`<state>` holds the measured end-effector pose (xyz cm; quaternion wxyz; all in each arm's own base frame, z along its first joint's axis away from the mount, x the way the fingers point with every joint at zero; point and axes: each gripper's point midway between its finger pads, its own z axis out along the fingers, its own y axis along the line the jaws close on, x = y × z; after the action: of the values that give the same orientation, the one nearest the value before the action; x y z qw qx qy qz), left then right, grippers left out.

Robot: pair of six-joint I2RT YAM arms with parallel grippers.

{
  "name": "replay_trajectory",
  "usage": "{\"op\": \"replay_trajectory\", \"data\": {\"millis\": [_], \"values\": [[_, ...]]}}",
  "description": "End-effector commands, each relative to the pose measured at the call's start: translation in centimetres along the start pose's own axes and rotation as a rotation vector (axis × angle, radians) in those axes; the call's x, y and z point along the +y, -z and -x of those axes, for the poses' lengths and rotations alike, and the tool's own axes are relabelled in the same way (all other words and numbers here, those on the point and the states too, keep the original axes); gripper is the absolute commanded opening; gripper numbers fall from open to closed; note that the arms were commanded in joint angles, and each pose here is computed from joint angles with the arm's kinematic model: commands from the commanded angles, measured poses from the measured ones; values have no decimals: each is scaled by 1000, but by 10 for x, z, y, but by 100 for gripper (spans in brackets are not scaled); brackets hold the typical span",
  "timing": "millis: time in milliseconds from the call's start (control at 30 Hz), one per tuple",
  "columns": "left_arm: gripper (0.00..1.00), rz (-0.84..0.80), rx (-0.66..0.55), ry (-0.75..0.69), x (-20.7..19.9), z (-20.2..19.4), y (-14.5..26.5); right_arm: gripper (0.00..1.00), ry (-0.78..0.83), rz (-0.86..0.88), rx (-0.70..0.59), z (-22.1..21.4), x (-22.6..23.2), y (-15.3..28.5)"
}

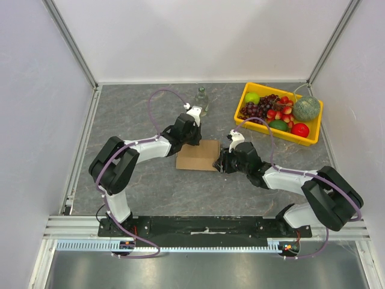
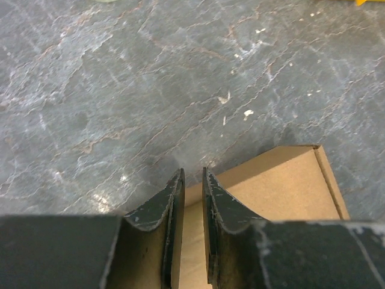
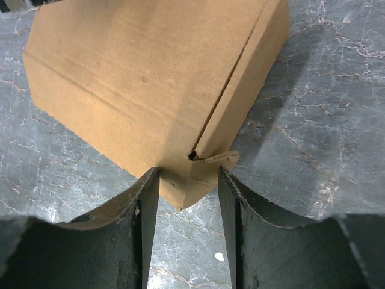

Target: Fold the paper box

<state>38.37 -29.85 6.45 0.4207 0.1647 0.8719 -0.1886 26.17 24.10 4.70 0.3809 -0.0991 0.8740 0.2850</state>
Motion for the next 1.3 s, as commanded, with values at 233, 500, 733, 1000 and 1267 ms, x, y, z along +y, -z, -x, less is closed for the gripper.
{"op": "replay_trajectory", "data": {"millis": [233,500,733,1000,1267], "values": [[27,101,80,2,23,-28,18,52,15,21,-73,26,9,4],[37,105,43,0,22,-12,25,54,16,29,-72,26,10,5],[52,125,-32,7,24,18,48,54,20,30,-75,28,11,7],[57,62,-60,13,17,13,67,55,30,42,-71,27,13,8],[57,-10,-28,-12,10,-11,71,57,36,70,-69,27,18,9]]}}
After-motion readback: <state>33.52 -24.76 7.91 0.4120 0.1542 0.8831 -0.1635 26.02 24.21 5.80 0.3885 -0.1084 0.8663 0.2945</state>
